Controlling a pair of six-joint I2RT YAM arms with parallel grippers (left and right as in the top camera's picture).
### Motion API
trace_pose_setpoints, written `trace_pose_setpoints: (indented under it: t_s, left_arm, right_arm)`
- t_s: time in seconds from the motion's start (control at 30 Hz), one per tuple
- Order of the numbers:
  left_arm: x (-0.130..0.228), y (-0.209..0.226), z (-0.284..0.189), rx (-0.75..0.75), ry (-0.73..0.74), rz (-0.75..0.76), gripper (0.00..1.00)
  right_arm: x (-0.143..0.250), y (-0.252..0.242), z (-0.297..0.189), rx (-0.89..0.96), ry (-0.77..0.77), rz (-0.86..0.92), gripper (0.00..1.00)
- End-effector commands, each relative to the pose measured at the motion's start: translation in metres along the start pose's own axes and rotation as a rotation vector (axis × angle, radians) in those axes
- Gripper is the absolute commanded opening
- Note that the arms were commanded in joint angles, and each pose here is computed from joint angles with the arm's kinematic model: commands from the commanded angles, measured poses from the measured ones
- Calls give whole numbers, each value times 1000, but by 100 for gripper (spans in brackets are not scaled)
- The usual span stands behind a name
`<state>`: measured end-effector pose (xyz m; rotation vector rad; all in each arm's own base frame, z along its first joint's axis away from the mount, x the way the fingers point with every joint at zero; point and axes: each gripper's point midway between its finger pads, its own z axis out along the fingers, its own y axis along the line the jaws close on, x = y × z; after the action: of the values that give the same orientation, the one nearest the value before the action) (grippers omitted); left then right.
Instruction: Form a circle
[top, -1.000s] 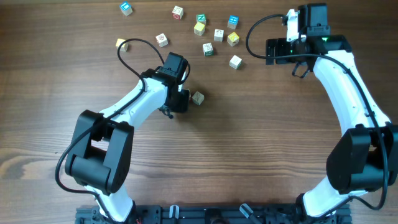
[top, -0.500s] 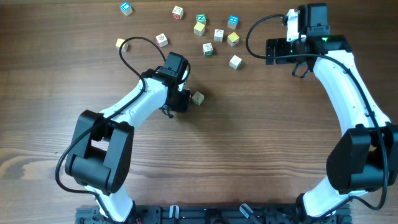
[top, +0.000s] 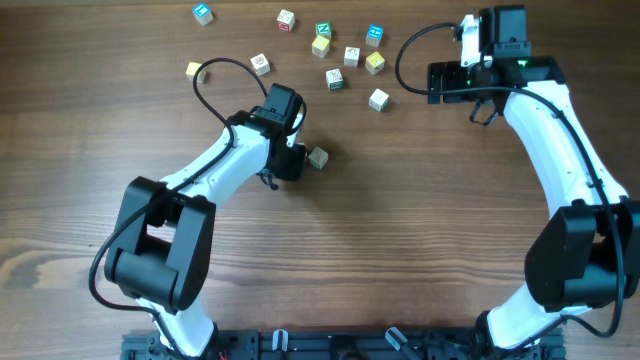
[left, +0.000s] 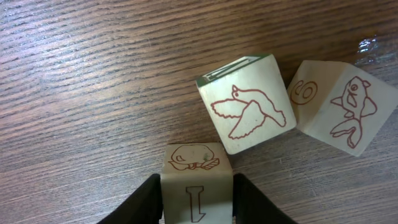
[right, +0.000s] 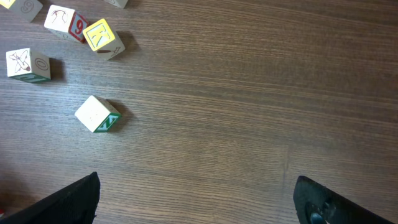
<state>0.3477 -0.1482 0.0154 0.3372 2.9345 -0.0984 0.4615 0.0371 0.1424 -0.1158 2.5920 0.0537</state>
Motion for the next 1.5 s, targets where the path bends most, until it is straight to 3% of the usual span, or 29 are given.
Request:
trace_pose_setpoints:
  t_s: [0.0,0.23,0.37,0.53,0.77,0.9,1.1,1.17,1.2,1.47]
  left_arm:
    - [4,0,5,-7,14,24,35]
    - [4,0,5,-7,12,24,36]
    - [4,0,5,-7,12,24,50]
    - [0,0,2,-9,-4,24,59]
    - [-45,1,-62,15,-207,4,63]
    - [-75,56,-98,7,-352,-244,64]
    - [-56,166,-103,-58,-352,-663,78]
    - [-49,185,-105,-75,-352,-710,86]
    - [-44,198,-106,-87,-349,-743,100]
    - [-28,232,-109,-118,-345,-828,100]
  right_arm:
    - [-2,-1,-2,3,-7,14,100]
    - [-2,-1,-2,3,-7,14,100]
    - [-2,-1,-2,3,-7,14,100]
    - [-2,-1,-2,3,-7,14,100]
    - [-2,-1,-2,3,-7,14,100]
    - [-2,-1,-2,3,-7,14,100]
    - [-2,-1,-2,3,-7,14,100]
    - [-2,-1,-2,3,-8,14,100]
    - [-2,-1,-2,3,-8,14,100]
    - [-2,-1,-2,3,-7,14,99]
